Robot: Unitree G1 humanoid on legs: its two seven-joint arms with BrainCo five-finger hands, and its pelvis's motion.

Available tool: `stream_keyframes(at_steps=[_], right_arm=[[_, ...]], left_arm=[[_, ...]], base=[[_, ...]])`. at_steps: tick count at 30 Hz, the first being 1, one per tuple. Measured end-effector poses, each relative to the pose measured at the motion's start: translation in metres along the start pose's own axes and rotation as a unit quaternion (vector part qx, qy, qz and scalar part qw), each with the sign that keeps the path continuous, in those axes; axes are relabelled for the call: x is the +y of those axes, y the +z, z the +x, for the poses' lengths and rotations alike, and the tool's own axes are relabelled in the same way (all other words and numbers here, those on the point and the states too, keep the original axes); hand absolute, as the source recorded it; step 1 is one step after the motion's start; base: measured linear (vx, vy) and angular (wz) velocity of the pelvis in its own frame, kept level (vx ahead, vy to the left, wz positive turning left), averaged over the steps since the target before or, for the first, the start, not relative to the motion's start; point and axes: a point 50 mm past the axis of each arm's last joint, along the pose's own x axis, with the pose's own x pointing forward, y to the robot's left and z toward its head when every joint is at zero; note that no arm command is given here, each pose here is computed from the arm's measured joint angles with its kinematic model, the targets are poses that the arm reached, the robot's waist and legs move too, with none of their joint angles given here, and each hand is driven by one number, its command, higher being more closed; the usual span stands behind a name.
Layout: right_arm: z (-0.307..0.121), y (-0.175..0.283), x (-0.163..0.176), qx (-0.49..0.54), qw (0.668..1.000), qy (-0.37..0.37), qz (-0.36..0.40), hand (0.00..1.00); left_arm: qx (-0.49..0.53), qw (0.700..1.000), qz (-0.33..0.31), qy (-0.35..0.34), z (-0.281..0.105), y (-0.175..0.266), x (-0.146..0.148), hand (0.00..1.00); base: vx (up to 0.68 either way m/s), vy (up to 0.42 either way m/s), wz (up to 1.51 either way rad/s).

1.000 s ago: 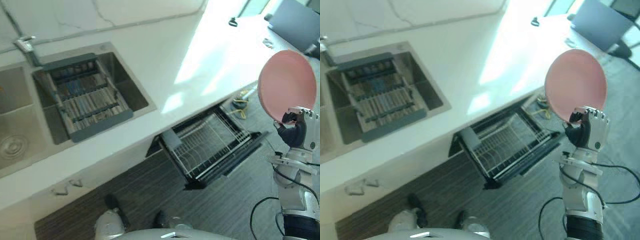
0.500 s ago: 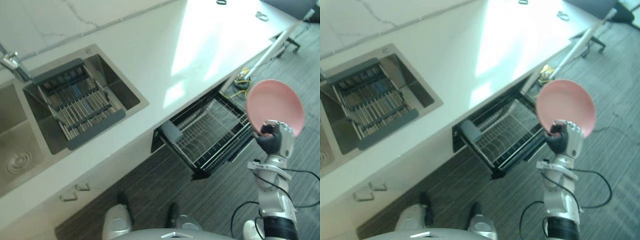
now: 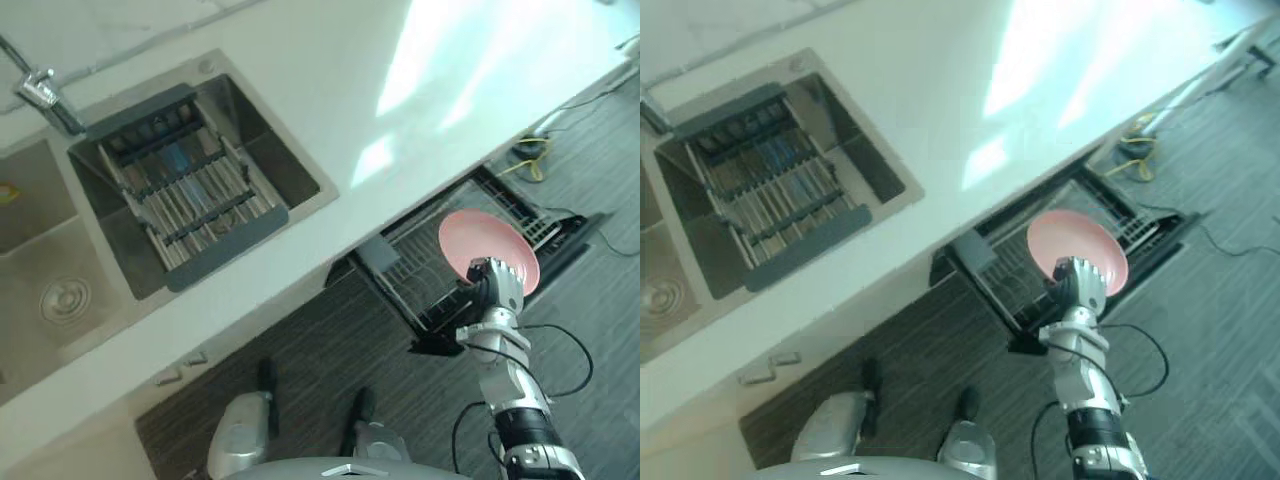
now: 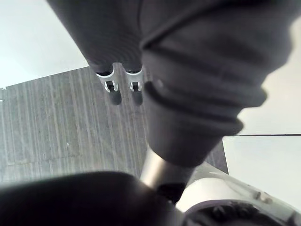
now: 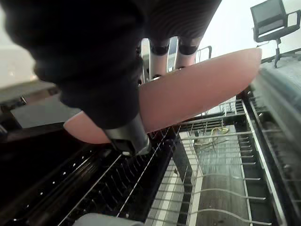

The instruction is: Walk over to the sink, pick up the cup, carry it to the dishwasher, place the cup inside the dishwasher, then close the dishwasher door

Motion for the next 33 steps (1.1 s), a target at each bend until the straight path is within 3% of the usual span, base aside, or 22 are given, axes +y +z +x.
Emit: stream_keyframes(at_steps=[7,20,33], right_arm=[[0.046,0.021,-0.028,-0.019,0.999,-0.049,-0.001,1.0],[0.081,0.02,-0.034,0.031,0.999,-0.015,-0.016,1.0],[0.119,0.011,-0.103,0.082,0.99,-0.099,-0.05,1.0]], left_arm=[[-0.022,1.0,0.007,-0.012,0.002,0.012,-0.007,0.0],[-0.047,0.998,-0.005,-0.041,0.004,0.03,-0.02,0.0],[-0.062,0.994,0.02,-0.086,0.008,0.057,-0.048,0.0]], base=[[-0.04,0.022,0.04],[-0.09,0.03,0.06],[0.0,0.027,-0.07]])
